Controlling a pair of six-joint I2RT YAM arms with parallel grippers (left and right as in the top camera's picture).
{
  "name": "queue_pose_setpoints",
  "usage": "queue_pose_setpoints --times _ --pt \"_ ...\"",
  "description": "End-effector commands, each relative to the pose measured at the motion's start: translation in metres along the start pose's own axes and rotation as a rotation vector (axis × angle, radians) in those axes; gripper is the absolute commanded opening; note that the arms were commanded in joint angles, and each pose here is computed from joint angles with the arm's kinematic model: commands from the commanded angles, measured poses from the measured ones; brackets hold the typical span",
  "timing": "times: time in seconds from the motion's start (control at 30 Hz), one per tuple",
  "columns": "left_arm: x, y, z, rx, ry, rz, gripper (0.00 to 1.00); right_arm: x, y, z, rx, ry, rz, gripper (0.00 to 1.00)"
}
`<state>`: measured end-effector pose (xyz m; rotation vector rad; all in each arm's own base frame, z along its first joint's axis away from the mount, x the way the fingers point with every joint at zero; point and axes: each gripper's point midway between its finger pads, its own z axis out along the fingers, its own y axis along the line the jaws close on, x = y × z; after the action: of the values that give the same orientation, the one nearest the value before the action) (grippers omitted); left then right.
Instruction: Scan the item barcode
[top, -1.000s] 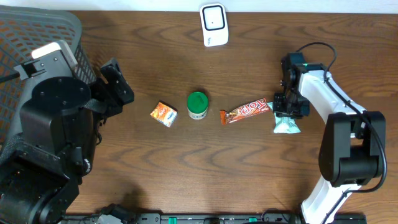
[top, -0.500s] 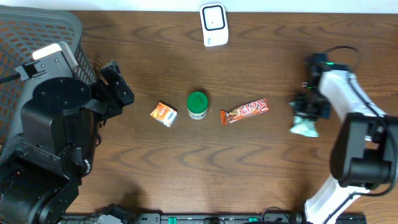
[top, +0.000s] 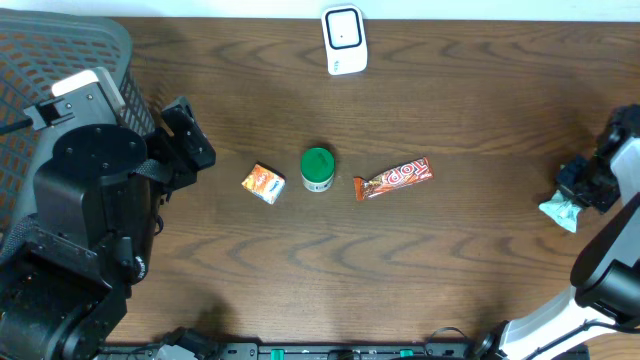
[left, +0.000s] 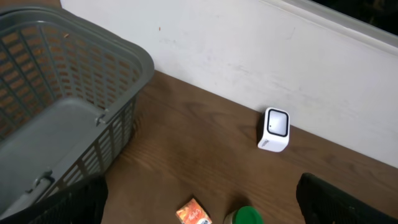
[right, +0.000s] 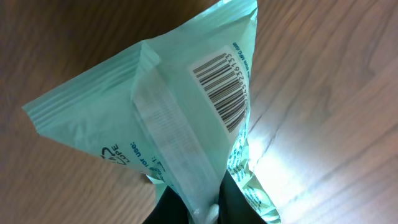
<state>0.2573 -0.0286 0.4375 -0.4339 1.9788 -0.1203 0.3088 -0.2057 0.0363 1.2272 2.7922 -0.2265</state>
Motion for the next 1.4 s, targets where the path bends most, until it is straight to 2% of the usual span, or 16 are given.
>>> queue_pose_setpoints --times 0.0,0.3,0.37,0.4,0.43,0.47,0.67,0.97,1.1,1.27,1.37 --pt "-0.003 0.003 -0.002 -0.014 -0.012 -0.025 0.97 -0.015 0.0 -0.011 -0.047 -0.057 0.04 0.11" --pt "0.002 0.006 -0.002 -0.026 0.006 -0.017 0.97 -0.038 -0.029 -0.012 0.052 -0.148 0.089 0.11" --pt "0.002 0.007 -0.002 -0.027 0.008 -0.016 0.97 -0.039 -0.032 -0.011 0.053 -0.15 0.099 0.2" --pt "0.002 0.007 -0.002 -0.027 0.008 -0.015 0.97 -0.039 -0.032 -0.011 0.043 -0.147 0.104 0.49" --pt "0.002 0.007 -0.002 -0.028 0.009 -0.015 0.97 -0.038 -0.027 -0.011 0.015 -0.14 0.104 0.96" --pt "0.002 0.007 -0.002 -0.028 0.009 -0.015 0.97 -0.038 -0.024 -0.011 -0.004 -0.136 0.103 0.99" --pt "0.002 0.007 -0.002 -0.027 0.008 -0.027 0.98 -0.046 0.006 -0.041 -0.191 -0.143 0.089 0.99" --pt "-0.001 0.01 -0.009 -0.018 -0.008 -0.036 0.98 -0.037 0.059 -0.127 -0.452 -0.263 -0.003 0.99" --pt "-0.001 0.011 -0.011 -0.015 -0.011 -0.038 0.98 -0.01 0.1 -0.134 -0.448 -0.239 -0.129 0.99" --pt "0.004 0.014 -0.011 -0.027 0.007 -0.026 0.98 0.048 0.176 -0.138 -0.471 -0.208 -0.464 0.99" --pt "0.009 0.018 -0.011 -0.043 0.028 -0.012 0.98 0.085 0.211 -0.142 -0.471 -0.199 -0.577 0.99"
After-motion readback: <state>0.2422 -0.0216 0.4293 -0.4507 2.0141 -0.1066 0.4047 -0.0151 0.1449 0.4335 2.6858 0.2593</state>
